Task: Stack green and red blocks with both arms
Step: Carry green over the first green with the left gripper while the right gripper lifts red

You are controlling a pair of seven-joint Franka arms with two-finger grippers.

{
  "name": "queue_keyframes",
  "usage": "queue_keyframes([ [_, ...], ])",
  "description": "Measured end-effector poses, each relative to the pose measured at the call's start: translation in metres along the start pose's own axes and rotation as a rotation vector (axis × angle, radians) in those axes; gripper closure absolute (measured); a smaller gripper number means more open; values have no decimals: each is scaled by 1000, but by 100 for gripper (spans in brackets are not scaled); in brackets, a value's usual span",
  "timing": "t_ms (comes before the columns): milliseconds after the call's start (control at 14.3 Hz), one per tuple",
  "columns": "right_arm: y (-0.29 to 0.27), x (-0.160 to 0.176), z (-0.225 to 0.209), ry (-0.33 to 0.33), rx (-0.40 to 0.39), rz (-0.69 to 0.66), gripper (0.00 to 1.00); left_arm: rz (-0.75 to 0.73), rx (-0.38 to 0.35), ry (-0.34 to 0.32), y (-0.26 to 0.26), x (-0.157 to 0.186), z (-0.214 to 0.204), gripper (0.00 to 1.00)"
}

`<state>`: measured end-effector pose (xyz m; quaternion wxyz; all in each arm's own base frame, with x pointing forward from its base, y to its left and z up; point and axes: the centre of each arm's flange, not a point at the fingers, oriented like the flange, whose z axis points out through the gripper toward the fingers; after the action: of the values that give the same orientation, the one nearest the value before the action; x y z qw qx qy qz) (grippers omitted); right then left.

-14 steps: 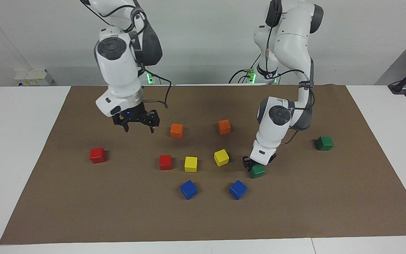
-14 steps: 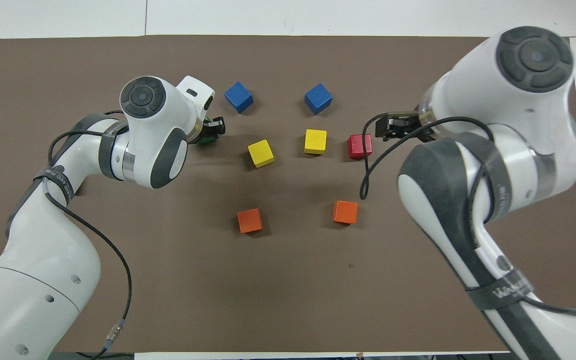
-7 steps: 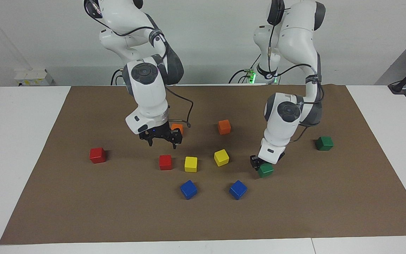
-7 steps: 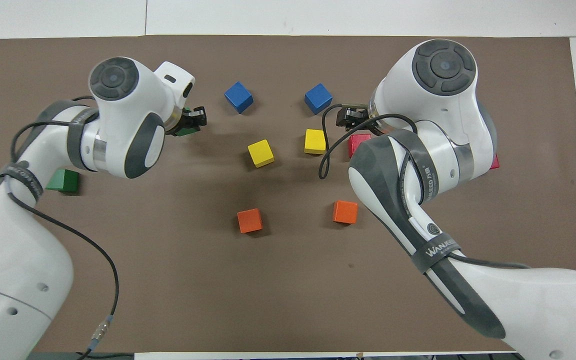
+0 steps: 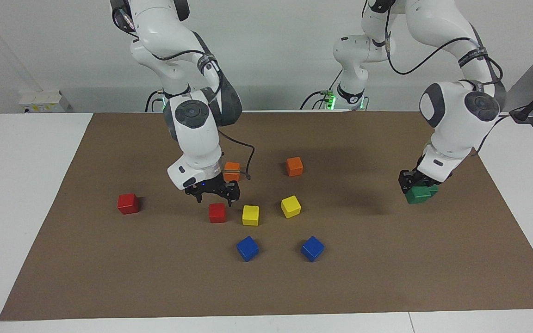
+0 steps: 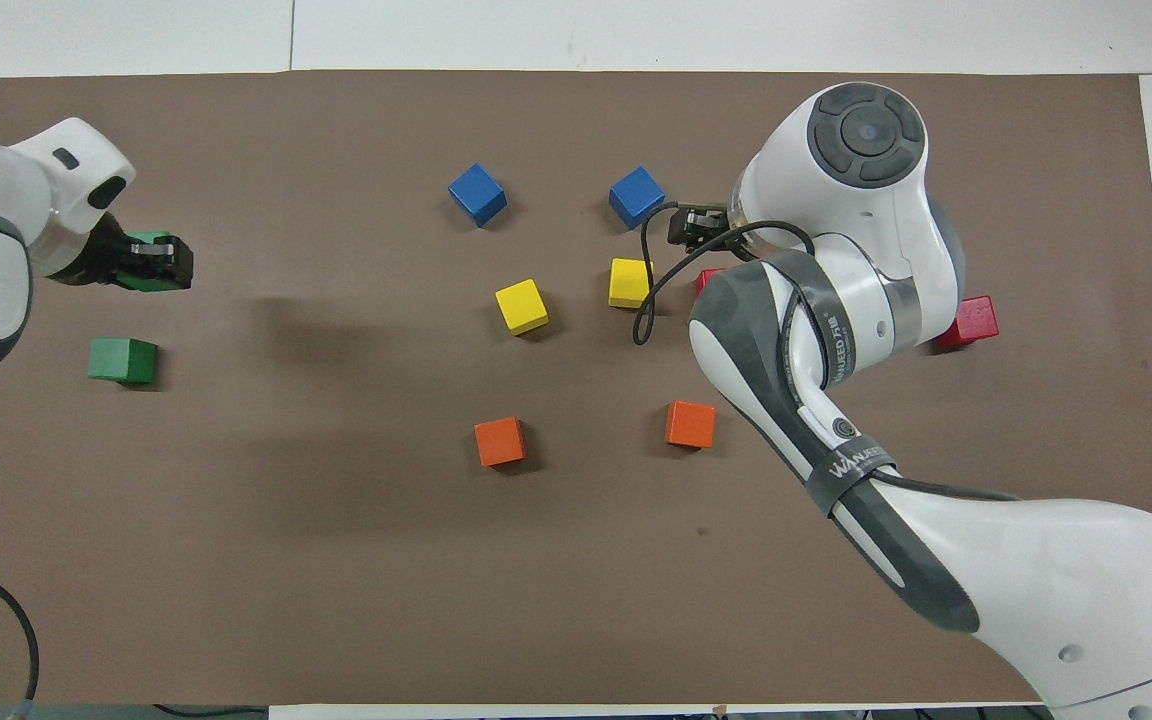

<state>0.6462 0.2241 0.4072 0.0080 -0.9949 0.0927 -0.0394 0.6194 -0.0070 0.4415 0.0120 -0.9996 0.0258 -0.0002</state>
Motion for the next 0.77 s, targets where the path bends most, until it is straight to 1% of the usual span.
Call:
queue_keyframes([
  [209, 2, -2, 21, 7, 6, -14, 0, 69, -30, -23, -56, -25, 8, 45],
  [279, 3, -4, 28, 5, 5, -20, 0, 82, -39, -22, -73, -33, 14, 45],
  [418, 5, -7, 35, -1, 1, -50, 0, 83, -40, 5, -97, -47, 30, 45],
  [557, 9, -9, 45, 12, 9, -70, 0, 75, -32, 37, -102, -60, 50, 45],
  [767, 16, -14, 63, 21, 15, -79, 0, 65, -28, 52, -103, -76, 66, 45],
])
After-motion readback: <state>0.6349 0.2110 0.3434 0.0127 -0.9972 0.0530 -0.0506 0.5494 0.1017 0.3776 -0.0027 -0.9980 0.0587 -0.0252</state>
